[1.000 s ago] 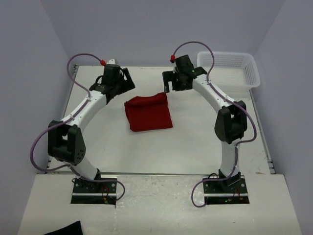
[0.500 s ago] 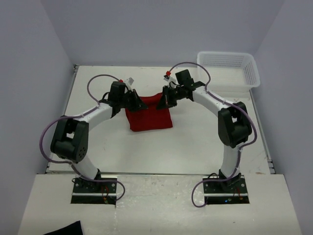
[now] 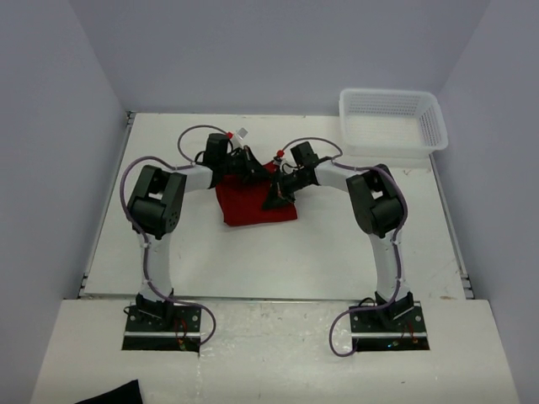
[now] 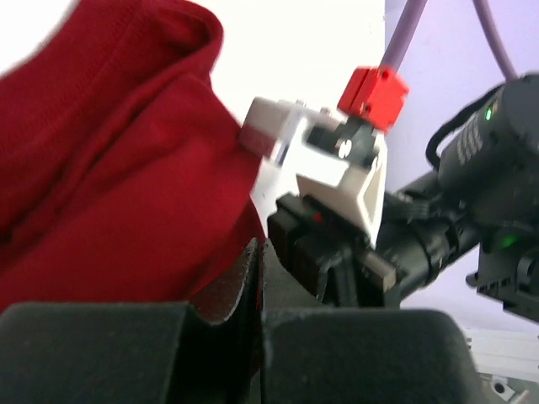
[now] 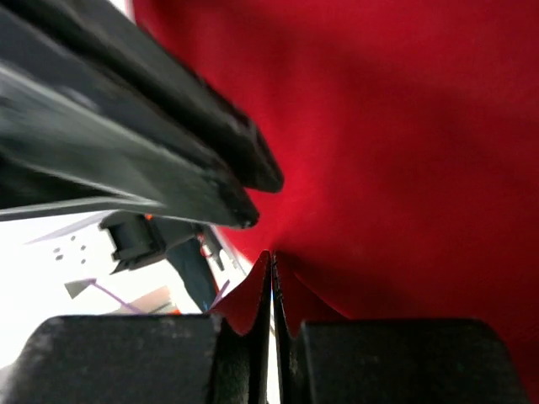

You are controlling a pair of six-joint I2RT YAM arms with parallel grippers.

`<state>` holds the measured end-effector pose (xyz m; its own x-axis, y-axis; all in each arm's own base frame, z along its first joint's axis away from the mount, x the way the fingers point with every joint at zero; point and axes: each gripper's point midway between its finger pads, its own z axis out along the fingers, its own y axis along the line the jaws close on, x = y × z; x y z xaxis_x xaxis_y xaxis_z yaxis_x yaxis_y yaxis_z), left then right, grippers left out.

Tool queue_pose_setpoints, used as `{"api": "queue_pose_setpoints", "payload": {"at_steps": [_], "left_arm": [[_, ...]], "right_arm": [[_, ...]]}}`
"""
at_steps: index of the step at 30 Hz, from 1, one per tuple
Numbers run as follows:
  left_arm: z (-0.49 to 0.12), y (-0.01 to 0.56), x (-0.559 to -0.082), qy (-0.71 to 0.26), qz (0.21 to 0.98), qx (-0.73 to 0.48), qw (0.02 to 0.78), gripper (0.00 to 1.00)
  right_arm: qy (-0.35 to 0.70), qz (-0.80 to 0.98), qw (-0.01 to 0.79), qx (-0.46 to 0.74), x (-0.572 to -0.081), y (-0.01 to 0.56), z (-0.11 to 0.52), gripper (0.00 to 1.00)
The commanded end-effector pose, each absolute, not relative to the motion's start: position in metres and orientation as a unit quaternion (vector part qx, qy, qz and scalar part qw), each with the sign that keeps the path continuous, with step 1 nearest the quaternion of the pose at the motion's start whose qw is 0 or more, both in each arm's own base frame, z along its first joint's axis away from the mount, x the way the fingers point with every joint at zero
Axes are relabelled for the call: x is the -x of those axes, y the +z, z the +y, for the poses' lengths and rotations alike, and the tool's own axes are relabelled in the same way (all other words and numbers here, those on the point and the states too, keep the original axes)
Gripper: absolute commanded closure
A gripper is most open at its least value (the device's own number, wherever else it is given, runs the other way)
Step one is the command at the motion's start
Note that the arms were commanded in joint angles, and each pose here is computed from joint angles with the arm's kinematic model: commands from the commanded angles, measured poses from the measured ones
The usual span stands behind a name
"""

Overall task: Fold and stack the t-shirts
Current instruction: Smooth out wrinkles on the folded tshirt

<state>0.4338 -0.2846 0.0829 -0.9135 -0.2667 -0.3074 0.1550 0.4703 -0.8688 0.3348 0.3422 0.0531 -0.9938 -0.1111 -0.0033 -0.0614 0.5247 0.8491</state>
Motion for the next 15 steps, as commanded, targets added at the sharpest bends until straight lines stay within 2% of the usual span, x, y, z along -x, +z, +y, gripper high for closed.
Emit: {"api": "queue_pose_setpoints", "payload": {"at_steps": [1,8,15], "left_arm": [[-0.294,0.1,-0.45,-0.557,0.803,0.015,0.21,1.0],[-0.293,0.084,-0.479,-0.554,0.806,0.011,0.207,1.0],[-0.266,0.079,-0.532,-0.558,0.798,0.02,0.228,1.0]], "right_arm": [[-0.461,-0.887,0.024,-0.032,-0.338,0.051,0.349,1.0],[-0.42,-0.907,0.031,-0.006,-0.321,0.023,0.348,1.0],[-0.404,-0.914,0.048,0.007,-0.304,0.001,0.348,1.0]]}}
